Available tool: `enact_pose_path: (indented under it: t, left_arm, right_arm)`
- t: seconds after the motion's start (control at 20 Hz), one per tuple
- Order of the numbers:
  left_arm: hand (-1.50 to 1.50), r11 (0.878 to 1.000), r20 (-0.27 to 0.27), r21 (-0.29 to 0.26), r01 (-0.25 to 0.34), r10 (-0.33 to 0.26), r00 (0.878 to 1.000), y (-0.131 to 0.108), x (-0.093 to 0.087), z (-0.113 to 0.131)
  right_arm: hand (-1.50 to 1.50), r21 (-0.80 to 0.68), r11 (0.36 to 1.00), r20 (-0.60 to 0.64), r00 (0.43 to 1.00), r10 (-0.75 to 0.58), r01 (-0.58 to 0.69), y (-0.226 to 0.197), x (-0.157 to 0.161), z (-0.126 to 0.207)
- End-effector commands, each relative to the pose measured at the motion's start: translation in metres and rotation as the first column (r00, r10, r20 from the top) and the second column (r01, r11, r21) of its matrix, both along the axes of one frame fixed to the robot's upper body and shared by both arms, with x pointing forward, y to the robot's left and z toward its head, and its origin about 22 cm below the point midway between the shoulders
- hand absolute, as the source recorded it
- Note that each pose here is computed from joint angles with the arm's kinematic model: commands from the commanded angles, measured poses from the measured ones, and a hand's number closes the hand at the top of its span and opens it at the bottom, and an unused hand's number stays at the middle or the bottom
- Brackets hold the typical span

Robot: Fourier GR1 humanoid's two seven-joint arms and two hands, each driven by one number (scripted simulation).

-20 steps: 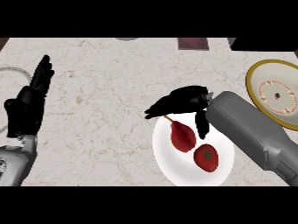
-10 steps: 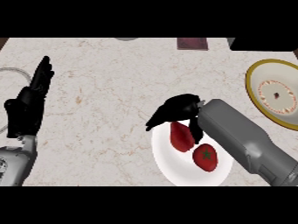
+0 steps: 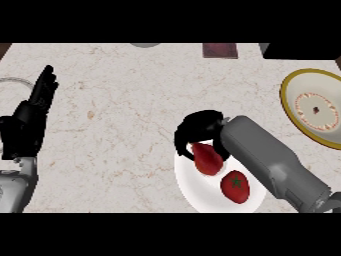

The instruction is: Pick the pear from the plate and place it in the bowl

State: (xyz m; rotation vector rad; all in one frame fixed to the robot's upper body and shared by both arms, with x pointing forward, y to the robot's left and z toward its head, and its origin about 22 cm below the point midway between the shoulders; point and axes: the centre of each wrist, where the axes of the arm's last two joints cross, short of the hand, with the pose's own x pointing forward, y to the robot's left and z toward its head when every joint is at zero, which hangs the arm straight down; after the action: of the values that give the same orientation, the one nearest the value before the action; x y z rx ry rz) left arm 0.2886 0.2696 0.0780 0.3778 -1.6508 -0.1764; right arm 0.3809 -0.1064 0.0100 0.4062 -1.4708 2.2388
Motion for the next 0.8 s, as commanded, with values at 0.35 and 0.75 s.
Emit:
enact_pose_path:
  t: [0.35,0.75]
  left_arm:
    - [0.0,0.997,-0.018,0.003,-0.075,0.075,0.997,0.007,-0.002,-0.003]
    - [0.0,0.998,-0.034,0.015,-0.062,0.063,0.997,0.008,-0.004,-0.007]
  right_arm:
    - [1.5,-0.074,0.704,-0.09,0.699,-0.71,0.706,-0.027,-0.002,-0.04]
    - [1.5,0.115,0.198,-0.13,0.212,-0.969,0.973,0.027,0.006,0.003]
